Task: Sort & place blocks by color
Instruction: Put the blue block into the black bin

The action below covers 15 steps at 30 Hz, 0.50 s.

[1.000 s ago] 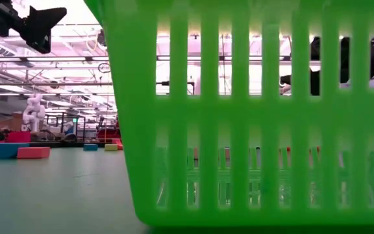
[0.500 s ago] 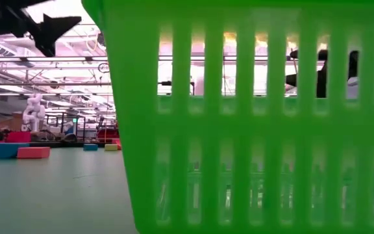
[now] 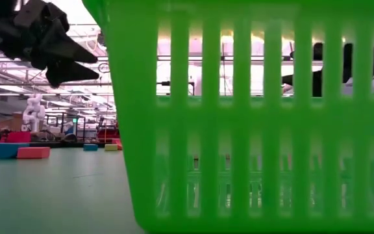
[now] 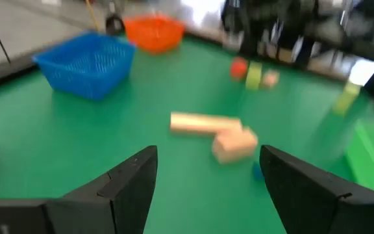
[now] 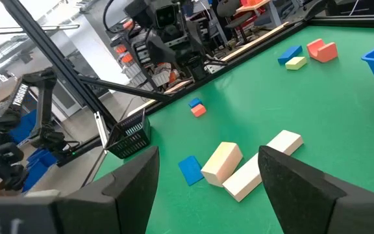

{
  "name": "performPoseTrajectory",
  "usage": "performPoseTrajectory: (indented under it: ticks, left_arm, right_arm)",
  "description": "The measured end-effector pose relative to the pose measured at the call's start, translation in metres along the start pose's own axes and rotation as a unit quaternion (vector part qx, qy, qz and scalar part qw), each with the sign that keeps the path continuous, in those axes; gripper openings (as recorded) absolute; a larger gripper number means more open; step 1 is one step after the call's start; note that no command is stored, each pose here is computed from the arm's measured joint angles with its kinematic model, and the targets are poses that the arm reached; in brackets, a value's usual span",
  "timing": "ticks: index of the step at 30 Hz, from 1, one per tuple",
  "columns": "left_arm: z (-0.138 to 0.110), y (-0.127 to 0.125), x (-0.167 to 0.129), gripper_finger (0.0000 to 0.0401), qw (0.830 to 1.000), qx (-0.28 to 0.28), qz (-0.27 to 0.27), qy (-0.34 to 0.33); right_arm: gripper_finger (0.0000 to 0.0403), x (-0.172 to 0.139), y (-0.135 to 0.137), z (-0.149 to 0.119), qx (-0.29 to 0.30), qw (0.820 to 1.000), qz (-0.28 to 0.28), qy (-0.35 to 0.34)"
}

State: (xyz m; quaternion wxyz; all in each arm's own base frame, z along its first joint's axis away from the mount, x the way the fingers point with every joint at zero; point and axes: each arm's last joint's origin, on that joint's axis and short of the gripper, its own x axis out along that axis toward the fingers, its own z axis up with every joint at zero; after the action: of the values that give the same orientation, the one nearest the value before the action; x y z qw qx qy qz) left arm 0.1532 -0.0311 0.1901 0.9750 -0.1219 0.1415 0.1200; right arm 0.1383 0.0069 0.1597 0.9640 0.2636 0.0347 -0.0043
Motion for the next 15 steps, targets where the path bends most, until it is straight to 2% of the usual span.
performPoseTrajectory:
  ticks: [3, 6, 11, 15]
  left_arm:
    - [0.006, -0.004, 0.005, 0.0269, 0.997, 0.027, 0.001, 0.075]
    - [0.009, -0.007, 0.005, 0.0269, 0.986, 0.028, -0.011, 0.166]
    - [0.009, -0.01, -0.002, 0.0269, 0.945, -0.007, -0.029, 0.325]
    - [0.007, -0.006, -0.011, 0.0269, 0.91, -0.032, 0.024, 0.414]
  right_arm:
    - [0.0254, 0.0, 0.0, 0.0, 0.0, 1.0, 0.0, 0.0]
    - [0.0254, 0.0, 0.0, 0.0, 0.0, 1.0, 0.0, 0.0]
    - [0.0254, 0.0, 0.0, 0.0, 0.0, 1.0, 0.0, 0.0]
    - [0.0254, 0.0, 0.0, 0.0, 0.0, 1.0, 0.0, 0.0]
